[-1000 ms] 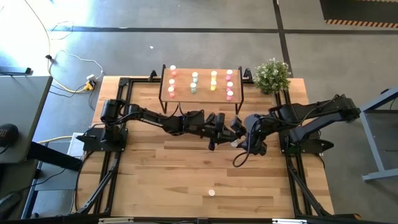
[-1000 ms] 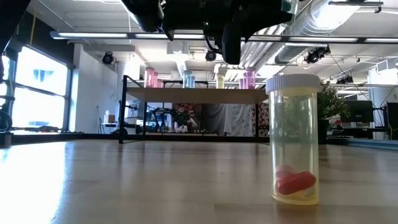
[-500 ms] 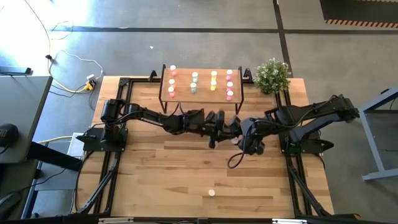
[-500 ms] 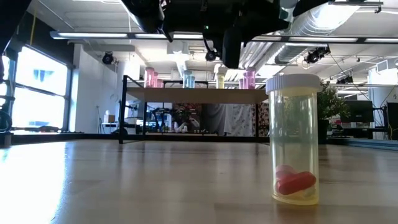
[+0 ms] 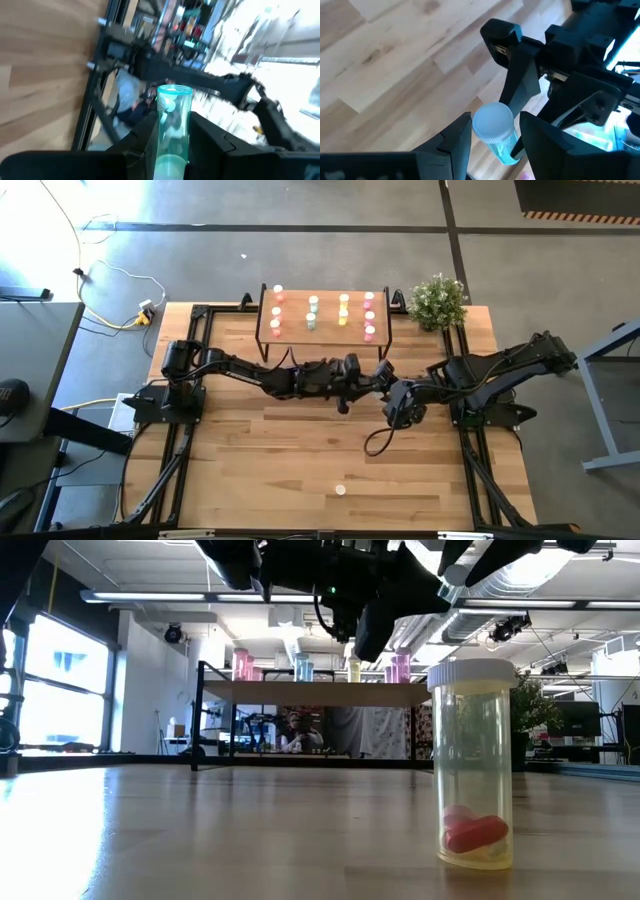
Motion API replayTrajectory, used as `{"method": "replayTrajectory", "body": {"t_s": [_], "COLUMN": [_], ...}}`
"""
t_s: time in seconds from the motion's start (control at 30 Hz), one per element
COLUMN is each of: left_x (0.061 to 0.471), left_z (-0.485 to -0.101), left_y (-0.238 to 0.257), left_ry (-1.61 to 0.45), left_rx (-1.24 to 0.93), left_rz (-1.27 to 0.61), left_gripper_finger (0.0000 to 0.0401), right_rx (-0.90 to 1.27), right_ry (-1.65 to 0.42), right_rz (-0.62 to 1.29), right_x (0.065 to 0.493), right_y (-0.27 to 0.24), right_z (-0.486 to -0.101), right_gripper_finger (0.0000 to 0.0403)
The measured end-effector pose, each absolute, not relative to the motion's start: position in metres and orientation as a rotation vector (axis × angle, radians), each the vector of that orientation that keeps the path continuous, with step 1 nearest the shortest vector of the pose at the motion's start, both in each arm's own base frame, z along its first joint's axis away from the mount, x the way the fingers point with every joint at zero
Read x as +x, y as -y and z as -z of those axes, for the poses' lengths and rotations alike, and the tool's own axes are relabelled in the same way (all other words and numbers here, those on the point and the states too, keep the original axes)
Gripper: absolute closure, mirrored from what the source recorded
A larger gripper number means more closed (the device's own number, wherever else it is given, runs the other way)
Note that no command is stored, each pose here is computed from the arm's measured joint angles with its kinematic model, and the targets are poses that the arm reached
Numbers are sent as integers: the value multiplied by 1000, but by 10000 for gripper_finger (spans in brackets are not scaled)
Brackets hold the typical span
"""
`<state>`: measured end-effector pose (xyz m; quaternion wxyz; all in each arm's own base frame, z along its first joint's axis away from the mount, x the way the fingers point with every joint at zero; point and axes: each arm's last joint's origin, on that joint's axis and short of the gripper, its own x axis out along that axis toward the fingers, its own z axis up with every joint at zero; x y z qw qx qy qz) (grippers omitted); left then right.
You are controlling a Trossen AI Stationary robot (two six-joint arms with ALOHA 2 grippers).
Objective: Pick and place medicine bottles onto shelf by color
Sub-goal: Put the blue pill bottle on the shelf aligned with the other blue pill bottle
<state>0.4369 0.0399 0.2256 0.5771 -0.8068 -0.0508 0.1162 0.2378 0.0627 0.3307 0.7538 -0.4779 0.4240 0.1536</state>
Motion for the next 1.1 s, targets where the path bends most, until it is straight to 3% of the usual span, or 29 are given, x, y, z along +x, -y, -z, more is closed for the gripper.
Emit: {"method": "replayTrajectory", "body": {"t_s": [0.67,1.1], "left_x": [438,438], "left_z": [-232,-232], "left_y": [-35,-34], "left_ry": [151,139], "left_rx": [-1984,-1983], "left_rz": [-190,-187], "left_gripper_finger": [314,314], "right_rx": [-1225,-1228], "right_ry": [-935,-930], "right_rz": [-301,-292], "right_x": [236,235], "right_y": [-67,-70], "right_z": [-332,-332], "right_gripper_finger": [247,312]}}
